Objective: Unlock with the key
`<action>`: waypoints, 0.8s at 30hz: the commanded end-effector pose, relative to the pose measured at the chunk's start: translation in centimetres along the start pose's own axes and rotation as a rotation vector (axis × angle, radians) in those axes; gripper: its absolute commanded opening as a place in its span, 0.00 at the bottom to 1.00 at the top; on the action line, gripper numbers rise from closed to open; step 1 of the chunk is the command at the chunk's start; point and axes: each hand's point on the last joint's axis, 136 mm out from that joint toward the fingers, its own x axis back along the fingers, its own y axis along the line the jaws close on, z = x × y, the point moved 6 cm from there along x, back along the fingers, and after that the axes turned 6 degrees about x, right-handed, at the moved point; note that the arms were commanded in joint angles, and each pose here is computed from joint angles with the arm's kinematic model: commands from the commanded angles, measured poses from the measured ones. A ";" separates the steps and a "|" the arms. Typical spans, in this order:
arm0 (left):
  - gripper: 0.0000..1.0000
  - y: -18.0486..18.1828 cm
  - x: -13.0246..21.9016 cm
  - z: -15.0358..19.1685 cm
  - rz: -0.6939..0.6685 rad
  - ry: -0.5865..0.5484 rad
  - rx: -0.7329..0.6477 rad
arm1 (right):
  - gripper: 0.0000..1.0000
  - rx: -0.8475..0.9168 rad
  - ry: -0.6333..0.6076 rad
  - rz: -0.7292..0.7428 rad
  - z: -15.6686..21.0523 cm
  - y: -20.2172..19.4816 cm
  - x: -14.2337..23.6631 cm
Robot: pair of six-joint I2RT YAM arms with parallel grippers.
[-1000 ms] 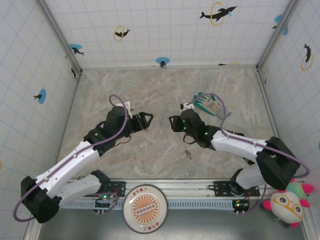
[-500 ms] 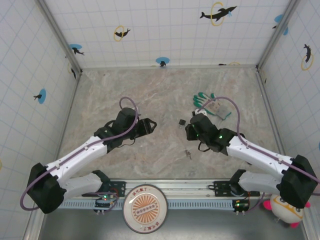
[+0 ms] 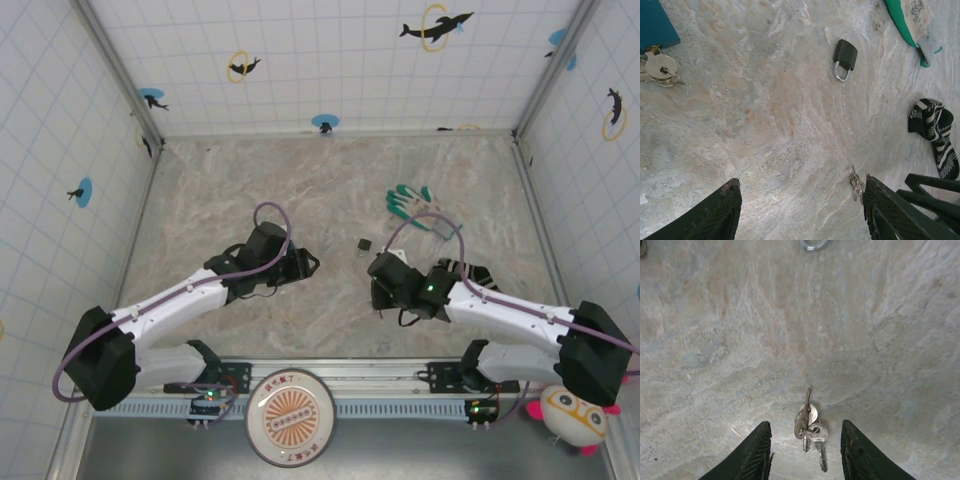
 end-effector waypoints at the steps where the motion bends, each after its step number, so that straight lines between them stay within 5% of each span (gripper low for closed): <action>1: 0.65 0.0 -0.3 0.4 0.017 0.011 0.005 | 0.42 0.002 0.053 -0.003 1.3 0.6 -1.3; 10: 0.65 0.4 -0.6 0.8 0.018 0.014 0.017 | 0.38 0.046 0.102 0.030 1.8 1.6 -3.0; 24: 0.65 0.6 -0.7 1.0 0.017 0.014 0.026 | 0.13 0.078 0.108 0.072 1.4 1.5 -3.2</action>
